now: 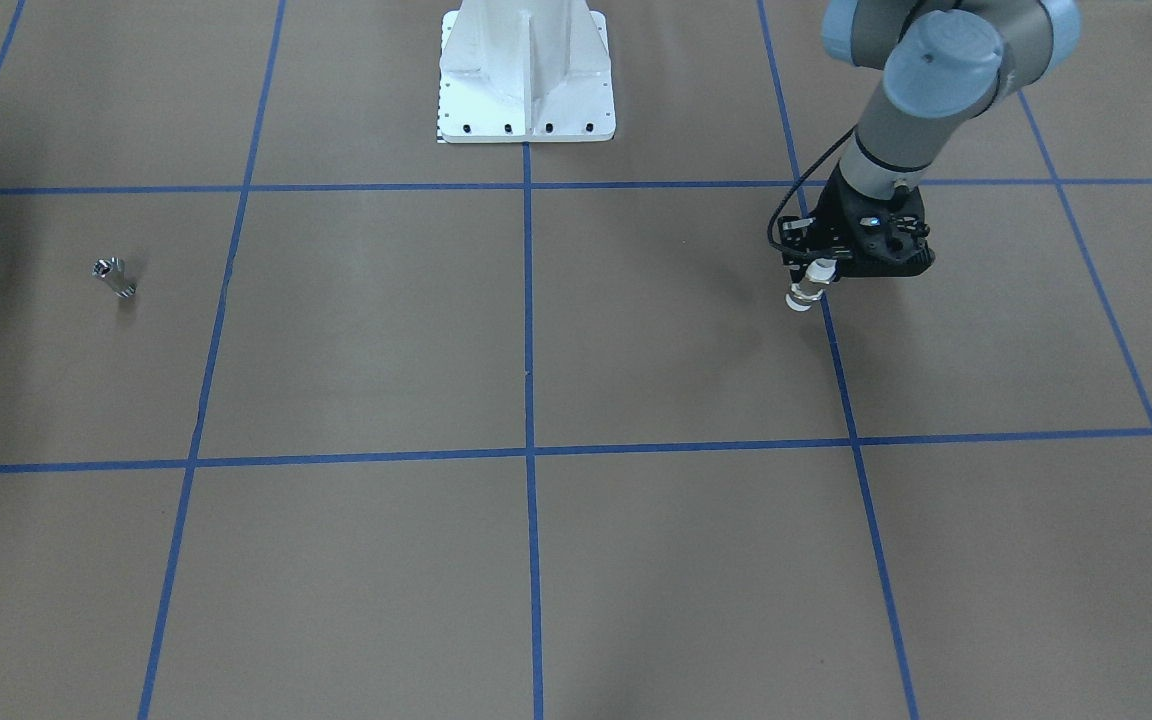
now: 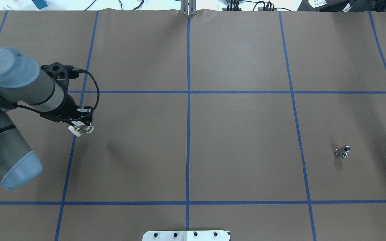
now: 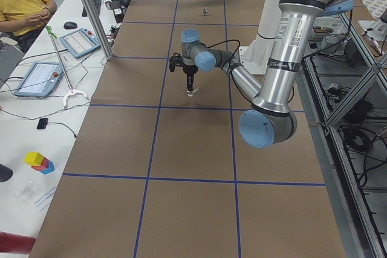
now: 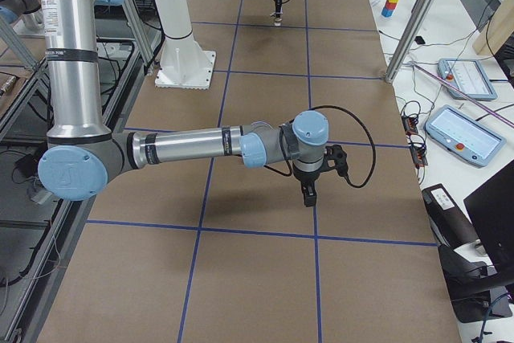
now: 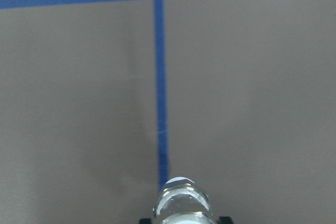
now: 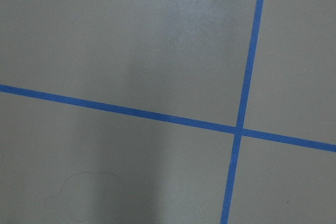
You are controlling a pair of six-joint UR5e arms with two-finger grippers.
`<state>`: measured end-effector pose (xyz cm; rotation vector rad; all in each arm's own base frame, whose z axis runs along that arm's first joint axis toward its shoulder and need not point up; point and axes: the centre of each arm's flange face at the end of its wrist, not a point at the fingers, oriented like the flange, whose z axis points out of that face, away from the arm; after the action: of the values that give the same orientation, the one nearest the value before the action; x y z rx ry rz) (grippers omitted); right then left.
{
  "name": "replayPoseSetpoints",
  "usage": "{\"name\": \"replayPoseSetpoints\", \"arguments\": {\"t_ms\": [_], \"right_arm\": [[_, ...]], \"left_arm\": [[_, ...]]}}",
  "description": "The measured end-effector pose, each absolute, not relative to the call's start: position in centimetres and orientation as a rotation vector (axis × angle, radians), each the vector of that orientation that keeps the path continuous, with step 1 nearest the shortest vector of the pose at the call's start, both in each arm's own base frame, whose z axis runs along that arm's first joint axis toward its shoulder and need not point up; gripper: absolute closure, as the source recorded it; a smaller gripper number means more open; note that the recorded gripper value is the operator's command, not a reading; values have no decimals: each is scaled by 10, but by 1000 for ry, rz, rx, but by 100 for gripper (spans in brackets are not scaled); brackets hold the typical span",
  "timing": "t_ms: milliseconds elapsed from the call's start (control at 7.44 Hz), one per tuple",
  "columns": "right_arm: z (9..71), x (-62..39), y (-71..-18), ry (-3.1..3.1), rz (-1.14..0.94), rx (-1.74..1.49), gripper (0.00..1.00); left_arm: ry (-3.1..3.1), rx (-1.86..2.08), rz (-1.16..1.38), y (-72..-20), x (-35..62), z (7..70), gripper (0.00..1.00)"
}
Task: Assemble PPR valve and pipe with both arms
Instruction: 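Carry the white valve with the left gripper to the table center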
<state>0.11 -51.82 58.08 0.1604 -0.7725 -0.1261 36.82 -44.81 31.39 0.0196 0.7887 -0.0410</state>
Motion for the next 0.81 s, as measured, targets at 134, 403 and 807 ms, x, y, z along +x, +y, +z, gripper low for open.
{"name": "replayPoseSetpoints", "arguments": {"t_ms": [134,403,807], "right_arm": [[581,1,-518,-773,-126,160,0],[581,1,-518,-773,-127,160,0],[581,1,-518,-773,-127,160,0]], "left_arm": [[802,-4,-91,-460,395,279,100],[825,-62,-184,-483,473,208,100],[826,-77,-251,-494,570,150,100]]}}
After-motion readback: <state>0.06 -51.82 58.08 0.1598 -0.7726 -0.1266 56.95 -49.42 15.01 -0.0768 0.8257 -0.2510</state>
